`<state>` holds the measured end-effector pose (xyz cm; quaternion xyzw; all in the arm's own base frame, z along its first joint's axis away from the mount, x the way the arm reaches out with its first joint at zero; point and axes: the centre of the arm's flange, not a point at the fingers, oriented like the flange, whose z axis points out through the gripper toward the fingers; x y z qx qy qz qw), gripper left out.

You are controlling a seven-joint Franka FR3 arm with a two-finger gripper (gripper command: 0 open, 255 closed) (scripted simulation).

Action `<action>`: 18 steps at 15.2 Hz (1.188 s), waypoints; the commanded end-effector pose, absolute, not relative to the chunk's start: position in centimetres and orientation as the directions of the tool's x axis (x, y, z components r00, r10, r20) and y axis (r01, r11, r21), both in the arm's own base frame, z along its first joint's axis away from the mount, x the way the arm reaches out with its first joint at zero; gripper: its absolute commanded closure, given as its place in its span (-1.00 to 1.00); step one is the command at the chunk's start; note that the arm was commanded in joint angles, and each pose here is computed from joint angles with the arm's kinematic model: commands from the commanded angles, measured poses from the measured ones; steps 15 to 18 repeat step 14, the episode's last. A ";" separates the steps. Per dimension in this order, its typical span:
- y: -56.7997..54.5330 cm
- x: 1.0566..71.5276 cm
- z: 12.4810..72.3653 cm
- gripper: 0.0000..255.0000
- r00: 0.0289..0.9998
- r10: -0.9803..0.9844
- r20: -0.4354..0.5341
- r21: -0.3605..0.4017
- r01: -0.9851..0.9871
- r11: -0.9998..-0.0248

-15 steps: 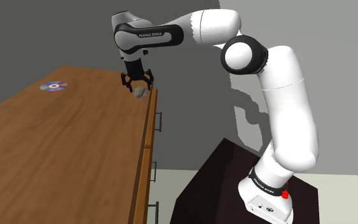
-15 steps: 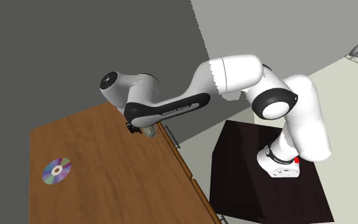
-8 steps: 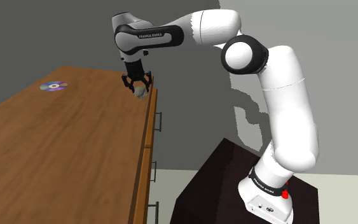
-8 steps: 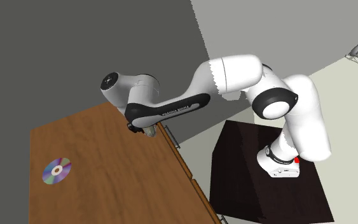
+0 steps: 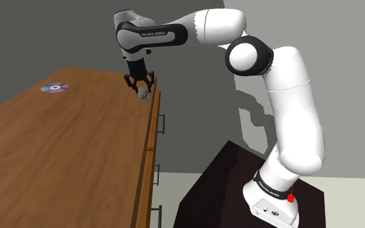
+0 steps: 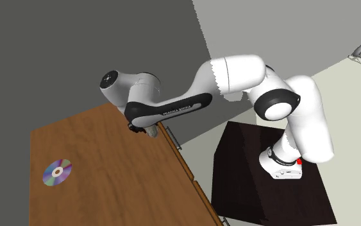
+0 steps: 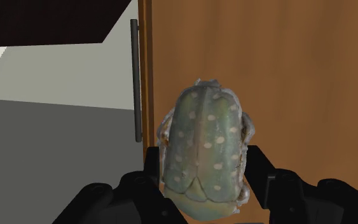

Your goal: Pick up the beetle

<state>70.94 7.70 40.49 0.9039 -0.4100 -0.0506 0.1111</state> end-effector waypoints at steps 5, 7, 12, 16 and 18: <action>7.7 70.9 43.5 1.00 0.659 -0.752 -0.002 0.243 -0.729 -0.640; 7.7 70.9 44.5 1.00 0.659 -0.752 -0.002 0.243 -0.729 -0.640; 7.7 70.9 47.1 1.00 0.659 -0.752 -0.002 0.243 -0.729 -0.640; 7.7 70.9 47.2 1.00 0.659 -0.752 -0.002 0.243 -0.729 -0.640; 7.7 70.9 47.2 1.00 0.659 -0.752 -0.002 0.243 -0.729 -0.640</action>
